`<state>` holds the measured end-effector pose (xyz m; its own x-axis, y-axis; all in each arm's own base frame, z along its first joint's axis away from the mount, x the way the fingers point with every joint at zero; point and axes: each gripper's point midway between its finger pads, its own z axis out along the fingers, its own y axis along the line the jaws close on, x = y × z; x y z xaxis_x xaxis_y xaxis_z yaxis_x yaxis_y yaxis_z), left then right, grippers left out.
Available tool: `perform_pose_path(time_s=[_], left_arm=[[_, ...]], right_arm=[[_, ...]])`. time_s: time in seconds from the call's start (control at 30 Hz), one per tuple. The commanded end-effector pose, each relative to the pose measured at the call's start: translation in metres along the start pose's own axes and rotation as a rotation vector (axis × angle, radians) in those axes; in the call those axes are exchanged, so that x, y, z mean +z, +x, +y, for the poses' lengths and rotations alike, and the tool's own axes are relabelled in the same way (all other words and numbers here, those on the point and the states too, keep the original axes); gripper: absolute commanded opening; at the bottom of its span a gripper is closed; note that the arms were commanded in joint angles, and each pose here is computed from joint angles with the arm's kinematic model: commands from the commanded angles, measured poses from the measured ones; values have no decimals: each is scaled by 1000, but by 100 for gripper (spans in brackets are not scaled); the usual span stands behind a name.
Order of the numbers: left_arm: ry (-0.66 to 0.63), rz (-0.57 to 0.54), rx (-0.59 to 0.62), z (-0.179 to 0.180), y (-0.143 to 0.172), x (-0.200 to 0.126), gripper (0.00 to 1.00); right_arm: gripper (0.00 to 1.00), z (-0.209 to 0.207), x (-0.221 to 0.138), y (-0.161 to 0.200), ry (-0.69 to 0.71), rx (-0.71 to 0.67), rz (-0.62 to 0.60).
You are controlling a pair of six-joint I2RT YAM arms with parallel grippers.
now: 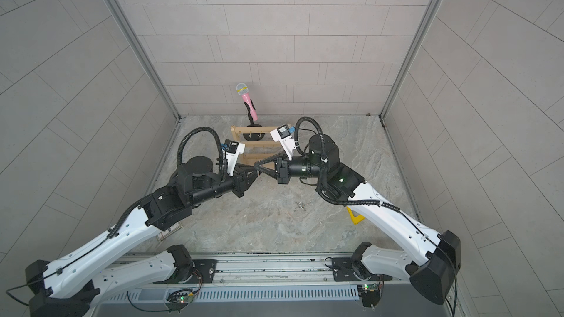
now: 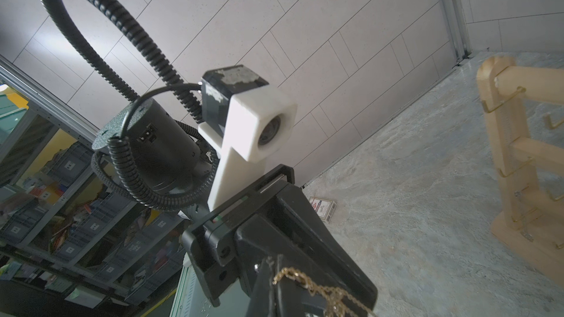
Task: Hang the necklace on the jewelry display stand
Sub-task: Pick up the necklace from the center of the board.
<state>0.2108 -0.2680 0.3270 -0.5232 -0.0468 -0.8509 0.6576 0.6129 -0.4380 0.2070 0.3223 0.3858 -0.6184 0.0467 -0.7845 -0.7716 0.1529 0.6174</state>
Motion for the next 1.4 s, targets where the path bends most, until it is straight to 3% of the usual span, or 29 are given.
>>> perform_pose_path(time_s=[0.0,0.93,1.37], left_arm=[[29,-31,8,-7,-7,-2,17],[-26,-46,26,4,-7,0,17],[-26,-80,17,6,-10,-1,23]], right_arm=[[0,11,-1,-9,-37,-23,-23],[0,26,1,-10,-109,-26,-14],[0,29,5,-12,-155,2,-27]])
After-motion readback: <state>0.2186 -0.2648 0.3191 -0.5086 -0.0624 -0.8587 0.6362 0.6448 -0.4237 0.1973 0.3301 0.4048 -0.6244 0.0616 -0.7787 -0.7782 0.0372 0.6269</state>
